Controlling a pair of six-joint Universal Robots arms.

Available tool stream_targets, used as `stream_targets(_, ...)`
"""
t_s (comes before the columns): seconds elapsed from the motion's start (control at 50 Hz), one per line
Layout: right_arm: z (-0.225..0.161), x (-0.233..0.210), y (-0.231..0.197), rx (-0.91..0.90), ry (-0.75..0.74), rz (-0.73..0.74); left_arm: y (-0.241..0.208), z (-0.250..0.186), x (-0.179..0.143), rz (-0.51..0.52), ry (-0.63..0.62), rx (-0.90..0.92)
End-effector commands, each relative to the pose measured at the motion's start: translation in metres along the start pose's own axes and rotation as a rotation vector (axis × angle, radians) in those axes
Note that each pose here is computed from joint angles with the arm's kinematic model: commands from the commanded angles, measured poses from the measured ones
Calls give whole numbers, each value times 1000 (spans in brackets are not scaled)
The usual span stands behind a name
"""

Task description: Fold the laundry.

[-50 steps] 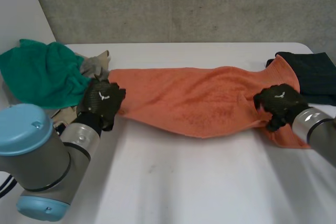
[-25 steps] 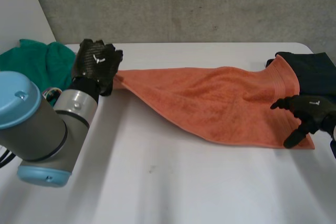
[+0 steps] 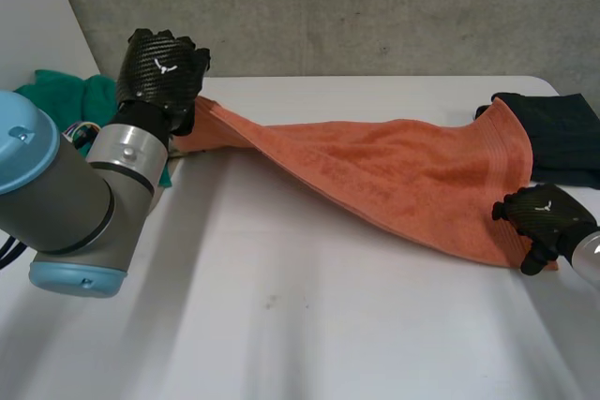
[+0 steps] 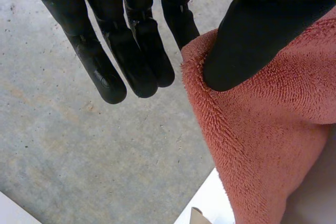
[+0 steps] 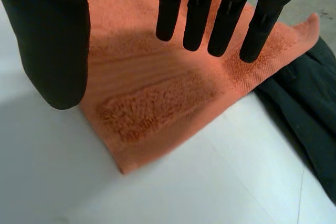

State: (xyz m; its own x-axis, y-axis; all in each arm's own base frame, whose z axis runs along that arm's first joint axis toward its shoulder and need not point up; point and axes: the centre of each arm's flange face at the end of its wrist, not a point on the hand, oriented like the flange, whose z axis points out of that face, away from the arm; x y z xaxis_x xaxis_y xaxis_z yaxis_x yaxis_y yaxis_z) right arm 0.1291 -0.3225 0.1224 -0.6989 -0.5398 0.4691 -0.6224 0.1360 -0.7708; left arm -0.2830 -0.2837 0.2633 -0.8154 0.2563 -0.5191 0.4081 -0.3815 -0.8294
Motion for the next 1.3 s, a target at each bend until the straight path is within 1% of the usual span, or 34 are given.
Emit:
stream_targets(0.02, 14, 2, 8, 2, -1, -26, -2, 3, -4, -14, -14, 9)
stream_targets(0.2, 23, 10, 3, 51, 50, -56, -3, 5, -6, -13, -18, 13)
stream_targets(0.5, 44, 21, 6, 66, 69, -67, 2, 6, -10, -10, -27, -1)
stream_targets(0.6, 48, 25, -1, 82, 83, -80, 4, 5, -10, -9, -27, -9)
stream_targets(0.7, 45, 35, -9, 84, 129, -76, 8, 4, -13, -7, -26, -35)
stream_targets(0.78, 23, 53, -40, 123, 181, -58, 11, -7, -12, -8, 16, -105)
stream_targets(0.8, 10, 59, -52, 127, 193, -48, 11, -10, -12, -6, 26, -124)
stream_targets(0.86, -12, 65, -71, 121, 191, -39, 4, -27, -16, 0, 62, -190)
stream_targets(0.88, -29, 67, -86, 123, 193, -46, 2, -39, -18, 4, 90, -235)
stream_targets(0.92, -48, 70, -100, 119, 196, -48, -1, -53, -18, 8, 124, -285)
stream_targets(0.94, -65, 72, -111, 105, 192, -50, -2, -61, -19, 9, 141, -312)
stream_targets(0.96, -73, 72, -115, 94, 187, -53, -8, -76, -22, 14, 172, -360)
stream_targets(1.04, -103, 72, -124, 14, 155, -75, -20, -113, -27, 30, 250, -454)
stream_targets(1.08, -110, 68, -123, -26, 120, -97, -23, -122, -29, 36, 265, -467)
stream_targets(1.1, -115, 61, -122, -58, 81, -129, -23, -124, -29, 39, 269, -470)
stream_targets(1.16, -118, 53, -118, -95, 24, -156, -20, -125, -26, 60, 274, -464)
stream_targets(1.24, -110, 46, -109, -133, -22, -158, 5, -111, -13, 103, 293, -483)
stream_targets(1.3, -85, 41, -88, -205, -85, -121, 33, -90, -1, 138, 293, -498)
